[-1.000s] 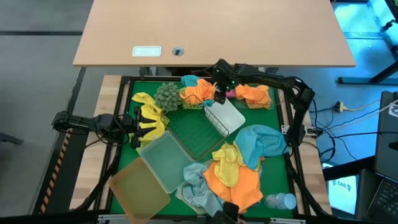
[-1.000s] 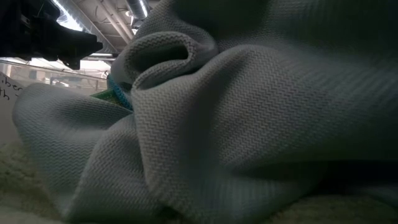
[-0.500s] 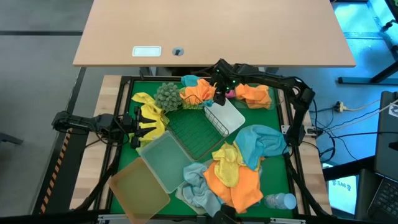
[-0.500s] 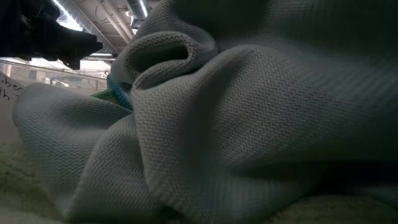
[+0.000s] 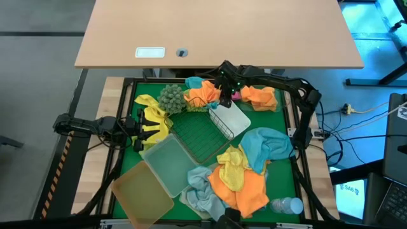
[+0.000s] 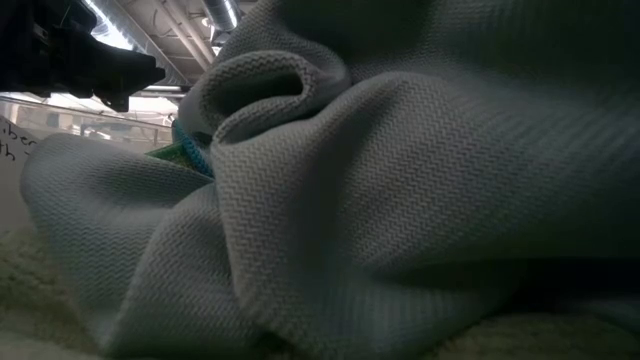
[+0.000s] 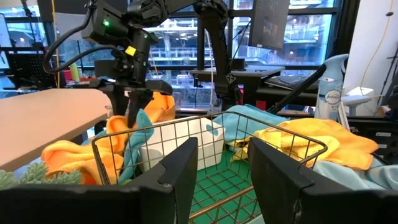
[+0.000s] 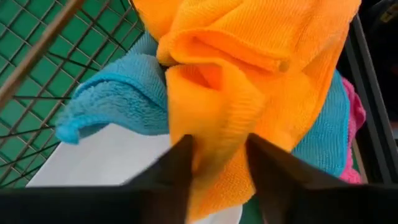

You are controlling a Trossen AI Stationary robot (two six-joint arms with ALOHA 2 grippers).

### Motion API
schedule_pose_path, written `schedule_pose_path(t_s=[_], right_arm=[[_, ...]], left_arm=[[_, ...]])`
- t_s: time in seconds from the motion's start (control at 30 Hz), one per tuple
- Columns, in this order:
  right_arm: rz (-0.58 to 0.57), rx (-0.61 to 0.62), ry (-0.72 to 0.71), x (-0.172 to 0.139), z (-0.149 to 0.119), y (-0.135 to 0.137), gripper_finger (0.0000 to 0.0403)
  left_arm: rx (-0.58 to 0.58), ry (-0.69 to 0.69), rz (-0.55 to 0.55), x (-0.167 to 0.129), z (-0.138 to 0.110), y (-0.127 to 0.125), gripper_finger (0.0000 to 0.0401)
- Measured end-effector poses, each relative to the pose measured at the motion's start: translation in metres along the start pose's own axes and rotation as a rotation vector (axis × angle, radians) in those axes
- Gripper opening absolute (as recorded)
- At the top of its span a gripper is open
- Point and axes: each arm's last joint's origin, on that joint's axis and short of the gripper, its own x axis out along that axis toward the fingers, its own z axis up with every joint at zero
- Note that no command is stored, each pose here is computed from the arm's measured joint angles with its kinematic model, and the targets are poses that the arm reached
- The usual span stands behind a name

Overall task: Sort microfiber towel by color & place in baskets
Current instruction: Put the orange towel into the transparent bin

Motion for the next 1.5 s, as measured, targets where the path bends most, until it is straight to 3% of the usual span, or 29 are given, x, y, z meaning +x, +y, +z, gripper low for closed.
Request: schedule_pose_path(t_s=[0.13,0.37,0.6,0.8,0.97,1.5], right_arm=[[-0.007,-0.003,-0.006,-0.002,0.002,0.000,0.0018],[-0.057,0.001,-0.008,-0.046,0.026,0.000,0.0015],[-0.151,-0.019,-0.041,-0.131,0.051,0.007,0.0008],[-0.248,-0.037,-0.088,-0.200,0.054,0.018,0.0005],[-0.321,-0.026,-0.113,-0.231,0.036,0.024,0.0004],[-0.551,0.188,-0.155,-0.326,-0.040,0.027,0.0001]], left_arm=[[0.000,0.000,0.000,0.000,0.000,0.000,0.0137],[0.000,0.000,0.001,0.000,0.000,0.000,0.0137],[0.000,0.000,0.001,0.000,0.000,0.000,0.0137],[0.000,0.000,0.000,0.000,0.000,0.000,0.0137],[0.000,0.000,0.004,0.000,0.000,0.000,0.0137],[0.000,0.000,0.008,0.000,0.000,0.000,0.0136]])
